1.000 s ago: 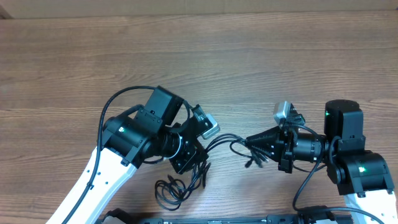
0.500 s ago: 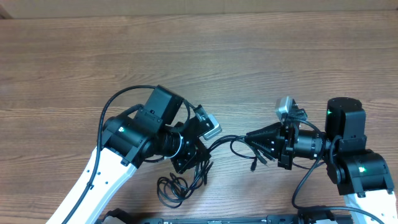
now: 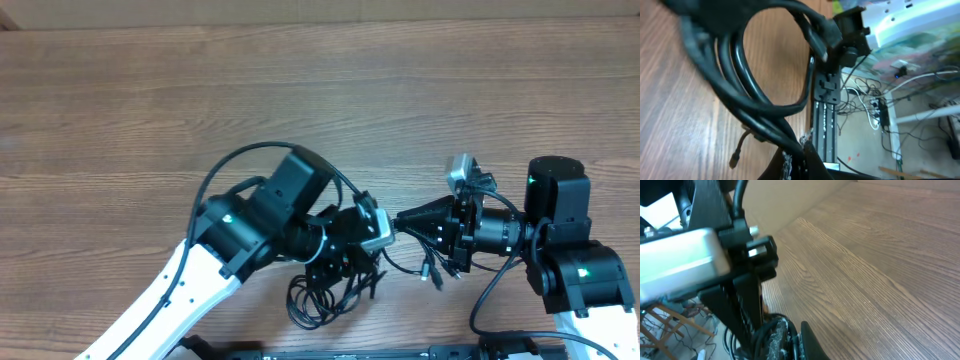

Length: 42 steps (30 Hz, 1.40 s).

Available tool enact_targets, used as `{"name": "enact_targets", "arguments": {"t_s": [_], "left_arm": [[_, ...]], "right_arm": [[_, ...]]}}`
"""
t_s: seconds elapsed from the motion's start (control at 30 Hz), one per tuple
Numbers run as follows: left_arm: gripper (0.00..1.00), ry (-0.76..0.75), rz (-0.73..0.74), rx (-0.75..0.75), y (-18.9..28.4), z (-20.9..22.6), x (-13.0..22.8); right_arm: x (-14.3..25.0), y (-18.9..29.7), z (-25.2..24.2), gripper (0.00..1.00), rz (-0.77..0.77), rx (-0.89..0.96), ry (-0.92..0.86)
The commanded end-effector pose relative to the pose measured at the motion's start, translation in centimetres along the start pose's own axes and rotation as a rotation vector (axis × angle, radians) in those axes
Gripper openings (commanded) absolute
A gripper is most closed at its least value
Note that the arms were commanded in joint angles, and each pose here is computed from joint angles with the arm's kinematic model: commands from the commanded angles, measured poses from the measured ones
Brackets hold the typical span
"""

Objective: Untangle cables

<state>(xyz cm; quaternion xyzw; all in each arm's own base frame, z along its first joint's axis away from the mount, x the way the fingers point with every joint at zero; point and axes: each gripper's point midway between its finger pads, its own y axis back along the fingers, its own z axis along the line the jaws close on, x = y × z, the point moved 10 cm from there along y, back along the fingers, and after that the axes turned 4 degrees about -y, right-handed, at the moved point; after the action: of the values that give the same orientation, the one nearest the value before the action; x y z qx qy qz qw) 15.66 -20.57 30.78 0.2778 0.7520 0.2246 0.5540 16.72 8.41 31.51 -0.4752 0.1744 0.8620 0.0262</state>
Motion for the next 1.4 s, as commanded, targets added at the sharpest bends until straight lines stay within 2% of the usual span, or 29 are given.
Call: {"name": "enact_targets", "arguments": {"t_s": [0.0,0.4,0.57,0.7,0.97,1.0,1.17,1.37], "left_arm": [[0.04,-0.079,-0.041,0.115,-1.3,-0.6,-1.0],[0.04,-0.087,-0.053,0.146,-2.4,0.1,-1.4],[0.04,-0.036,0.035,0.081,-2.5,0.3,-0.4],[0.04,0.084,0.182,-0.066,-2.3,1.1,1.2],[0.04,0.266,0.281,-0.314,-1.7,2.6,2.2],[0.04,0.332,0.283,-0.373,-1.3,3.2,2.5],[0.04,0.539,0.222,-0.468,0.8,5.5,3.5],[0.04,0.609,0.109,-0.460,3.1,6.9,3.8]], "right_arm": [[-0.5,0.1,0.5,0.04,-0.007,-0.015,0.015],[-0.4,0.1,0.4,0.04,-0.002,-0.001,0.008],[-0.3,0.1,-0.1,0.04,0.005,0.072,-0.044],[-0.3,0.1,-0.6,0.04,0.004,0.132,-0.095],[-0.3,0.1,-0.5,0.04,0.004,0.131,-0.099],[-0.3,0.1,-0.6,0.04,0.005,0.131,-0.102],[-0.3,0.1,-0.6,0.04,0.007,0.132,-0.106],[0.2,0.2,-1.1,0.04,0.030,0.216,-0.133]]}}
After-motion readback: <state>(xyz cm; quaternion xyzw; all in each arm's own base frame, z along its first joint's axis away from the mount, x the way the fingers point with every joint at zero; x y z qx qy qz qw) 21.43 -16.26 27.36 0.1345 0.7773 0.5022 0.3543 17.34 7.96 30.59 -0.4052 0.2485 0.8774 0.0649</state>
